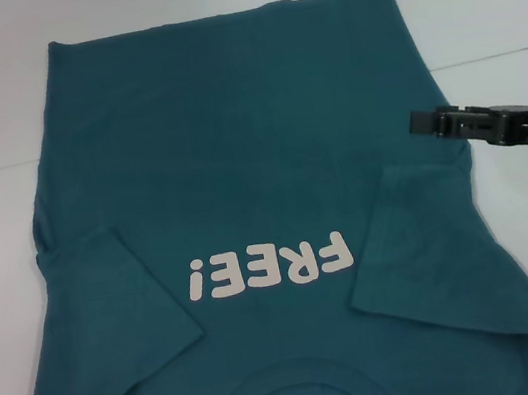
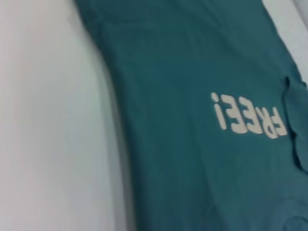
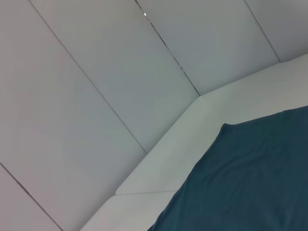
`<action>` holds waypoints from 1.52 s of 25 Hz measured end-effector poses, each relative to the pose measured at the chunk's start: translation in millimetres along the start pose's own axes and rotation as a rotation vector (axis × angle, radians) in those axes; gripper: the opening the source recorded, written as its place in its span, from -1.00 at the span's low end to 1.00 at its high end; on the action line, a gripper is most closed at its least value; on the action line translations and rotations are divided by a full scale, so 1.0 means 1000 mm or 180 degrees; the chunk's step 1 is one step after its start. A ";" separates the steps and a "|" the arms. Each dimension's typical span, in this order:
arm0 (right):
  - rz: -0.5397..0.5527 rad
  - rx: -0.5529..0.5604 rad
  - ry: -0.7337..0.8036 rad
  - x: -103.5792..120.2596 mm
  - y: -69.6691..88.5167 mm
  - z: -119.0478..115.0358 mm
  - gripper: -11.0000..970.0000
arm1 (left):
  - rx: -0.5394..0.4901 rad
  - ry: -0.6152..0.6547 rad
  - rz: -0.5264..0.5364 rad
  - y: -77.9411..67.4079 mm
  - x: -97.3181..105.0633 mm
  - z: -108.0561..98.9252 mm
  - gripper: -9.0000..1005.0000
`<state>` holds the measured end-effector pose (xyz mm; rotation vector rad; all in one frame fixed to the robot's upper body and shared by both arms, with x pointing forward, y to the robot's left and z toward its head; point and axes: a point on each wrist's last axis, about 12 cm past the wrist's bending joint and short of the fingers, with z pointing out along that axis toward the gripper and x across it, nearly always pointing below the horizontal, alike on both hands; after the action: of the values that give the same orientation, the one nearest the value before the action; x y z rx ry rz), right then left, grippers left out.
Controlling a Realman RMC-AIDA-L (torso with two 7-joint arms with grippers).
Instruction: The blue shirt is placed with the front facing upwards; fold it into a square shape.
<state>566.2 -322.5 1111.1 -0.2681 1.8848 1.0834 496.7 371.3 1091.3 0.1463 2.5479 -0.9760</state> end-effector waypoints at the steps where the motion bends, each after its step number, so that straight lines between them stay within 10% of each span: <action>1: -0.0003 0.0001 -0.0001 -0.001 0.000 0.000 0.95 | -0.0013 0.0006 -0.0016 0.001 0.001 -0.001 0.81; 38: 0.0009 -0.0065 -0.0068 -0.004 0.001 -0.006 0.95 | -0.0052 0.0307 0.0014 -0.001 0.007 0.009 0.78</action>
<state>563.9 -327.5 1115.8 -0.2646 1.8567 1.1039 493.1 364.5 1083.0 0.1986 2.6413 -0.9680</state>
